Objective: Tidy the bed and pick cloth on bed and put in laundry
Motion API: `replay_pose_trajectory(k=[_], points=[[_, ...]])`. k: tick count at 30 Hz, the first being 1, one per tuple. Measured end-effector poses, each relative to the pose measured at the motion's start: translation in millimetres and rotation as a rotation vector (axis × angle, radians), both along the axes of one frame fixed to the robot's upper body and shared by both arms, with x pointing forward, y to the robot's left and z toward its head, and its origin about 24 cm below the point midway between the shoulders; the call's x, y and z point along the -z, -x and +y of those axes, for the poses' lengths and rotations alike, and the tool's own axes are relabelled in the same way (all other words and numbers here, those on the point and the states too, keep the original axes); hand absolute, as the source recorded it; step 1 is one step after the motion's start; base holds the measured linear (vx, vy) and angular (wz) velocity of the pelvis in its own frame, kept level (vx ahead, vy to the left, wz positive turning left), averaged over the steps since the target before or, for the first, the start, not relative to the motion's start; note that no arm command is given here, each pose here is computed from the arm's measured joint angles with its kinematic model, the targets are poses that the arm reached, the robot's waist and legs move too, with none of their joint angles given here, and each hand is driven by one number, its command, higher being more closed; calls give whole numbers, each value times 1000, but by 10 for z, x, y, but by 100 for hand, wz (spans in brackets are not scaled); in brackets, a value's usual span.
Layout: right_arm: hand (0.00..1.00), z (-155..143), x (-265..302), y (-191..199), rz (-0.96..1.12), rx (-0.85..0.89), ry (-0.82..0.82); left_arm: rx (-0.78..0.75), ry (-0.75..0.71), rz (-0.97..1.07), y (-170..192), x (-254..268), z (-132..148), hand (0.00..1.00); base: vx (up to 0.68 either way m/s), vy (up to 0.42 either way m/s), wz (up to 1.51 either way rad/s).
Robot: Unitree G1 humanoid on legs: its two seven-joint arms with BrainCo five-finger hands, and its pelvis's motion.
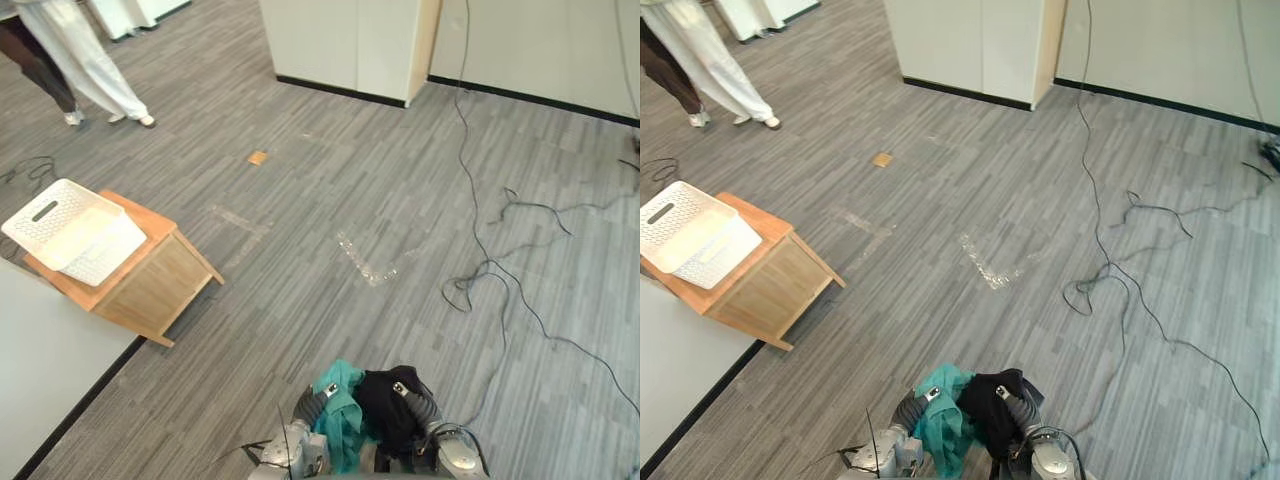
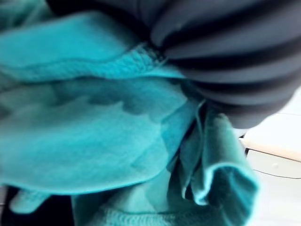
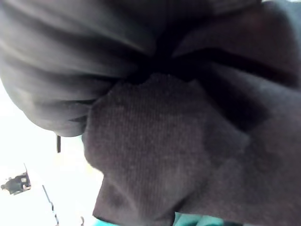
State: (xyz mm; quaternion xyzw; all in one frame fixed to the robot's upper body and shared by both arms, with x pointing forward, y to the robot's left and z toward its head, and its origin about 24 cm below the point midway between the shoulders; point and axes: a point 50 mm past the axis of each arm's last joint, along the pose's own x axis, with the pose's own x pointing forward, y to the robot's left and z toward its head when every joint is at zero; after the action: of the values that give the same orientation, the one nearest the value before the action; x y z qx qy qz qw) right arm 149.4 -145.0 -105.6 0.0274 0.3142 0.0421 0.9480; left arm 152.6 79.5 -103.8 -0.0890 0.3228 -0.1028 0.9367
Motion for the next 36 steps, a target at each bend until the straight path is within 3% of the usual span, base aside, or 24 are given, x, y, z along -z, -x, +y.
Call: replay_pose_trajectory(k=[7, 15, 19, 21, 31, 36], points=[[100, 37, 89, 134, 64, 7, -7, 22, -25, -4, -29, 0, 29, 100, 352, 129, -12], [100, 104, -10, 21, 0, -3, -27, 50, -56, -90, -229, -137, 74, 100, 379, 102, 29], [100, 113, 19, 29, 12, 9, -36, 12, -58, -91, -259, -129, 138, 100, 326, -95, 59], [100, 61, 158, 198, 105, 55, -45, -54, -52, 38, -24, 78, 228, 100, 181, -70, 4], [100, 46, 179, 194, 119, 53, -38, -101, -42, 35, -64, 68, 301, 100, 14, 9, 2], [100, 56, 163, 168, 110, 14, -36, -253, -49, 84, 54, 131, 612, 100, 51, -139, -22]])
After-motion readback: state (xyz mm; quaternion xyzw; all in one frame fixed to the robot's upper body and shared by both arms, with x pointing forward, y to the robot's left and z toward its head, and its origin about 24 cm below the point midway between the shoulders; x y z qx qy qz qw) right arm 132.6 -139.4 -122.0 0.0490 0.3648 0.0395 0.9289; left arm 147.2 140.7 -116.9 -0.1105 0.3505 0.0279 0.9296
